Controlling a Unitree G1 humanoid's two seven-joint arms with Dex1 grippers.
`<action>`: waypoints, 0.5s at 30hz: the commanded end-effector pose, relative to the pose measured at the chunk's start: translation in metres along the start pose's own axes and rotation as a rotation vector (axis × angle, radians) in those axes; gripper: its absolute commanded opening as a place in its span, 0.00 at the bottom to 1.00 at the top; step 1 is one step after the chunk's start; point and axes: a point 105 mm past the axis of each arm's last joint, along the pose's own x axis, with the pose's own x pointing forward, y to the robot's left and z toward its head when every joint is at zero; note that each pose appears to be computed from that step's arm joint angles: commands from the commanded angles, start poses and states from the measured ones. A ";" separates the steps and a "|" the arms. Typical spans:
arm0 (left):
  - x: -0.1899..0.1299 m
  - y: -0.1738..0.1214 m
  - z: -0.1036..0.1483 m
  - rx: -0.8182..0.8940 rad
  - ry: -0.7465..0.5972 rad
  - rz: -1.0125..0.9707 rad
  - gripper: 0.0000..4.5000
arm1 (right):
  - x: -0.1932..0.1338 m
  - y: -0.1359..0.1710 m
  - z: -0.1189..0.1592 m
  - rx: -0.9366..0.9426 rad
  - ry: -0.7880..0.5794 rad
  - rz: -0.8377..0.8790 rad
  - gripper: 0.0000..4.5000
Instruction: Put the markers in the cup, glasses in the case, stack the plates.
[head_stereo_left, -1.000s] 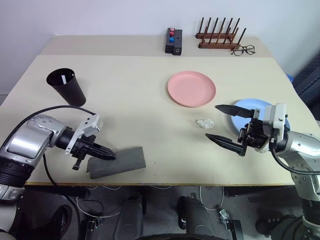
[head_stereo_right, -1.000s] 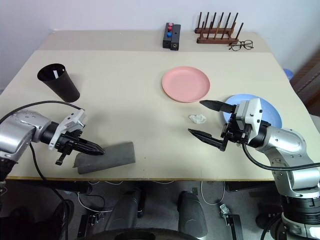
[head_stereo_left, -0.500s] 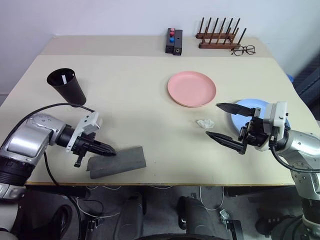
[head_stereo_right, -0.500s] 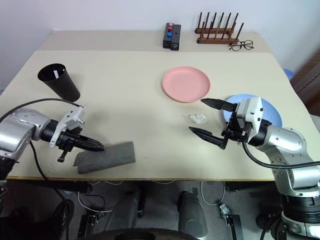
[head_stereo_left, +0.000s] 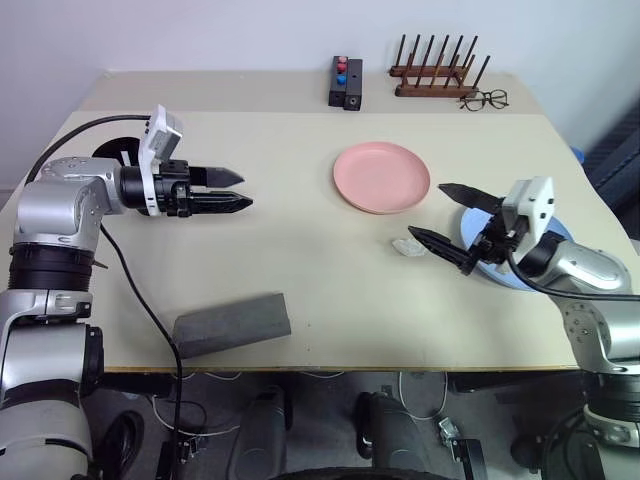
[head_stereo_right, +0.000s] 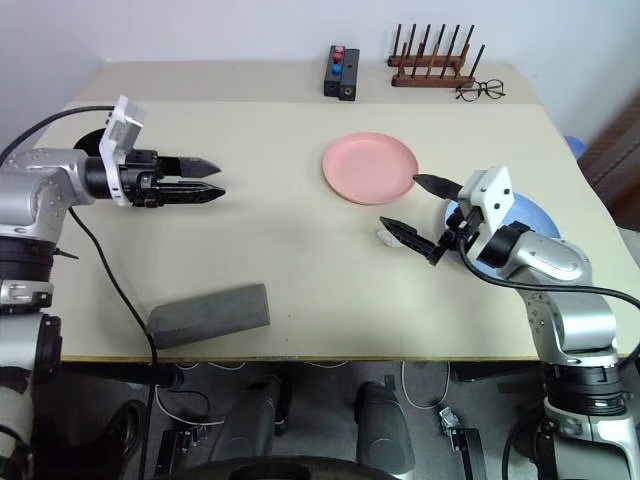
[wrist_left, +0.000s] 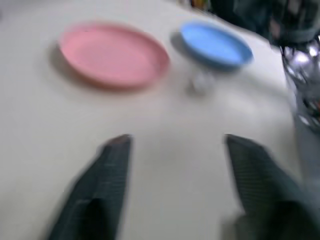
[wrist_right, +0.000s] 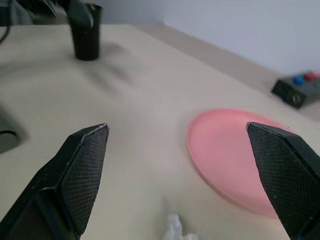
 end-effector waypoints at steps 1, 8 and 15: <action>0.002 -0.004 0.017 0.064 -0.067 -0.007 0.99 | 0.005 -0.010 -0.003 -0.053 0.036 -0.074 1.00; 0.019 -0.010 0.039 0.112 -0.197 -0.012 0.99 | 0.011 -0.020 -0.009 -0.018 0.066 -0.140 1.00; 0.023 -0.029 0.038 0.175 -0.247 -0.085 0.99 | -0.020 -0.062 -0.027 -0.061 0.273 -0.308 1.00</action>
